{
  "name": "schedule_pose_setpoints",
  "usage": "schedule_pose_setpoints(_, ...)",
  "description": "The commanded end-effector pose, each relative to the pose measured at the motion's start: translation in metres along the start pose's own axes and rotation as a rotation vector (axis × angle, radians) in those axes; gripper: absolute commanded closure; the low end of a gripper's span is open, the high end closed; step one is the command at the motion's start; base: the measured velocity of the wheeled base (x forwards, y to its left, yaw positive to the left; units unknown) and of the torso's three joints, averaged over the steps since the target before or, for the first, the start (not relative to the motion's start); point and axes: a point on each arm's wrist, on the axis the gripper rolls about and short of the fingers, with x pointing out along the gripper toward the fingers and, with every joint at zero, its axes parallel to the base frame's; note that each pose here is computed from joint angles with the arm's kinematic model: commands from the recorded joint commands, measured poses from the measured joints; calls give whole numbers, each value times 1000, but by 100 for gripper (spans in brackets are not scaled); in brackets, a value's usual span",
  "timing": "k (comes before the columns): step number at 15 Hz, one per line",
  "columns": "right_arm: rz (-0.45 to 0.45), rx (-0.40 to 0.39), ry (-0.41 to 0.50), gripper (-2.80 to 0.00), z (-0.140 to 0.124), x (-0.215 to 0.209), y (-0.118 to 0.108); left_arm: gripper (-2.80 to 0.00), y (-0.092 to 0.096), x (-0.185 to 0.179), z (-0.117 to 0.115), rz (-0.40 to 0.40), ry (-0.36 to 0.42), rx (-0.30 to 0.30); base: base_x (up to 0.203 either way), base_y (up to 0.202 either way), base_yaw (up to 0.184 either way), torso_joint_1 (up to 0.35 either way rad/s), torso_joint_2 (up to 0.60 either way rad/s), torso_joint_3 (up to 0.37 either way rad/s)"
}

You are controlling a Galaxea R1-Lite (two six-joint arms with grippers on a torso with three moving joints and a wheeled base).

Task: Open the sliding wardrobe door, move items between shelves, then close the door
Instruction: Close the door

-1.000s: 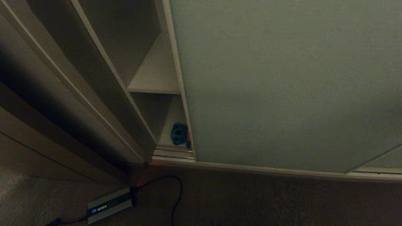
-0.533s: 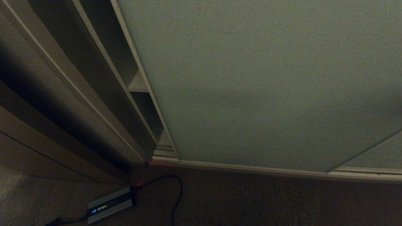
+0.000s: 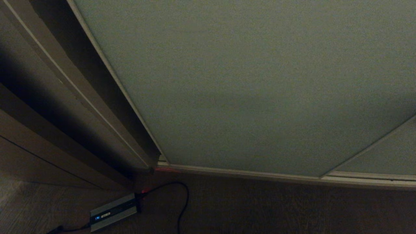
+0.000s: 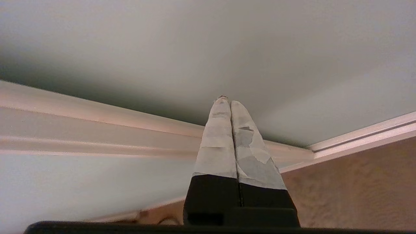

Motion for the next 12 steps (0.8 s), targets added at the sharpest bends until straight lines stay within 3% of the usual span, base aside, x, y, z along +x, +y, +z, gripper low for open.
schedule_pose_setpoints(1,37,0,31,0,-10,5,13,0,0,0,0,0,1,1,0,0,0,0,0,0)
schedule_pose_setpoints(12,128,-4,106,0,-32,19,43,0,0,0,0,0,1,1,0,0,0,0,0,0)
